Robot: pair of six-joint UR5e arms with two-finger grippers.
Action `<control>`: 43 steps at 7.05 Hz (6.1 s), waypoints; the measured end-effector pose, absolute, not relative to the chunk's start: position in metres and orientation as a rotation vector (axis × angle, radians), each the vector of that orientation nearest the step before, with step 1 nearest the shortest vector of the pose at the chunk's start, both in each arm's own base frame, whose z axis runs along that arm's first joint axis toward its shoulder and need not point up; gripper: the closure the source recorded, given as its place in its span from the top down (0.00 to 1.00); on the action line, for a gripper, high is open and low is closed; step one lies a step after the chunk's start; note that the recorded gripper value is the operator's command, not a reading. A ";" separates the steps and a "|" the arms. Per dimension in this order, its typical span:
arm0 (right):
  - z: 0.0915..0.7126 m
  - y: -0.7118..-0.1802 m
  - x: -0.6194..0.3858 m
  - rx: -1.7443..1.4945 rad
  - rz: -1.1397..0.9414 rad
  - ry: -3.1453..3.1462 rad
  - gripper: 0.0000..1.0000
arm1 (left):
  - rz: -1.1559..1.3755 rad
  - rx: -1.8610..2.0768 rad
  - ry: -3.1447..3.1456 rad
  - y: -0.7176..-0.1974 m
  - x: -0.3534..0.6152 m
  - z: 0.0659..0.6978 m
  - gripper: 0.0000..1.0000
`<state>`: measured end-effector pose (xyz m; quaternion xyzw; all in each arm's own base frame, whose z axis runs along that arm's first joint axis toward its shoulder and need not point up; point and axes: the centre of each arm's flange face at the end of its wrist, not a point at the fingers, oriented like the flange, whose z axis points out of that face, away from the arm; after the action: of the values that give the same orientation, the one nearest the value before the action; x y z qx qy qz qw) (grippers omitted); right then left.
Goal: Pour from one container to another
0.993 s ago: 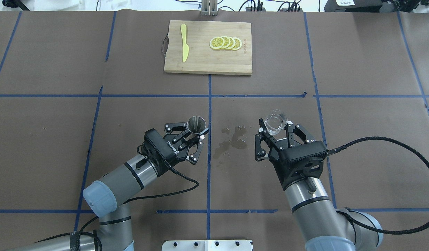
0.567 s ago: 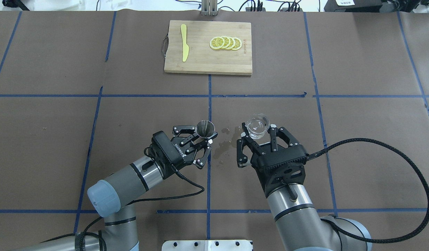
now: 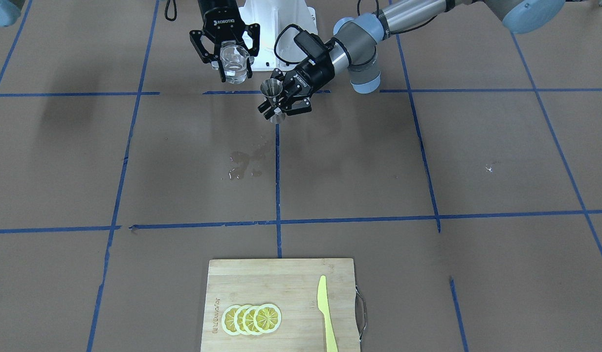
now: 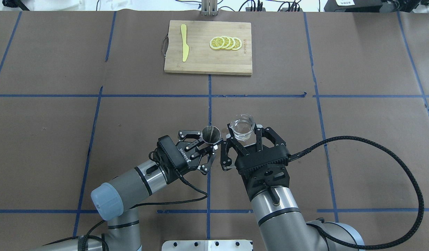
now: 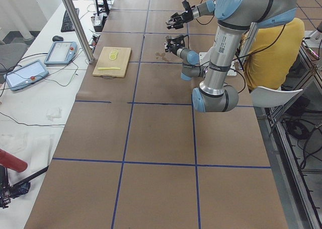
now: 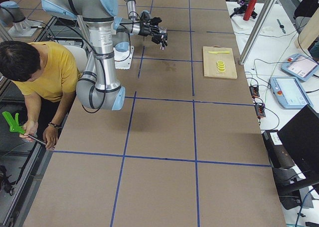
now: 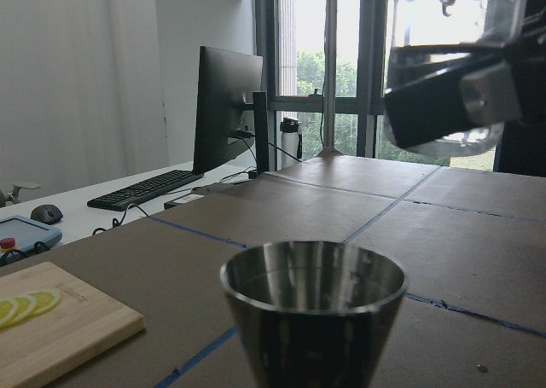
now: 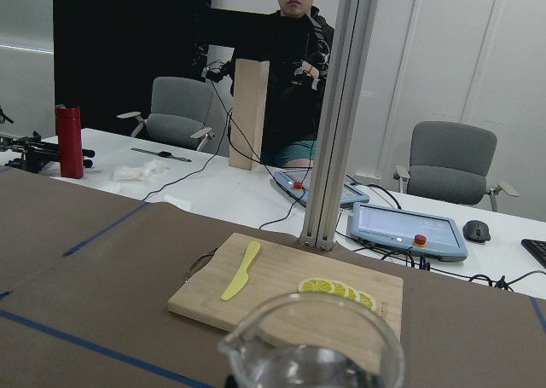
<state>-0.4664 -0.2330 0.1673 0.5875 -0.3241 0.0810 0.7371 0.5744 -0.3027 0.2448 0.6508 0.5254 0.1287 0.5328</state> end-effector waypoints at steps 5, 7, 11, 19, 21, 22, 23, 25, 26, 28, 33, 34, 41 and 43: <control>0.156 -0.231 -0.466 1.283 0.082 -0.636 0.00 | 0.307 1.549 1.276 -0.293 0.579 0.237 0.00; 0.158 -0.231 -0.467 1.282 0.044 -0.598 0.00 | 0.303 1.552 1.284 -0.292 0.581 0.231 0.00; 0.161 -0.231 -0.469 1.294 -0.022 -0.520 0.00 | 0.310 1.548 1.279 -0.292 0.585 0.233 0.00; 0.156 -0.227 -0.462 1.293 -0.083 -0.447 0.00 | 0.315 1.543 1.274 -0.294 0.598 0.229 0.00; 0.155 -0.227 -0.462 1.290 -0.112 -0.404 0.00 | 0.314 1.544 1.276 -0.294 0.598 0.228 0.00; 0.155 -0.226 -0.463 1.290 -0.120 -0.392 0.00 | 0.313 1.545 1.278 -0.294 0.598 0.226 0.00; 0.156 -0.226 -0.464 1.290 -0.127 -0.380 0.00 | 0.311 1.546 1.279 -0.294 0.598 0.225 0.00; 0.156 -0.226 -0.465 1.290 -0.167 -0.338 0.00 | 0.311 1.546 1.280 -0.294 0.598 0.224 0.00; 0.156 -0.225 -0.465 1.292 -0.187 -0.323 0.00 | 0.312 1.546 1.279 -0.294 0.599 0.225 0.00; 0.157 -0.224 -0.466 1.292 -0.213 -0.297 0.00 | 0.311 1.545 1.276 -0.294 0.599 0.225 0.00; 0.156 -0.224 -0.462 1.301 -0.279 -0.238 0.00 | 0.311 1.541 1.275 -0.291 0.601 0.227 0.00; 0.157 -0.224 -0.463 1.300 -0.290 -0.224 0.00 | 0.312 1.541 1.275 -0.291 0.601 0.227 0.00; 0.151 -0.224 -0.450 1.303 -0.373 -0.150 0.00 | 0.312 1.539 1.278 -0.289 0.602 0.226 0.00; 0.147 -0.223 -0.446 1.301 -0.381 -0.142 0.00 | 0.315 1.537 1.279 -0.287 0.604 0.226 0.00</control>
<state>-0.4458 -0.2234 0.1469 0.6014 -0.0654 -0.1763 0.7765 0.6038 -0.2874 0.2262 0.6439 0.5358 0.1318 0.5300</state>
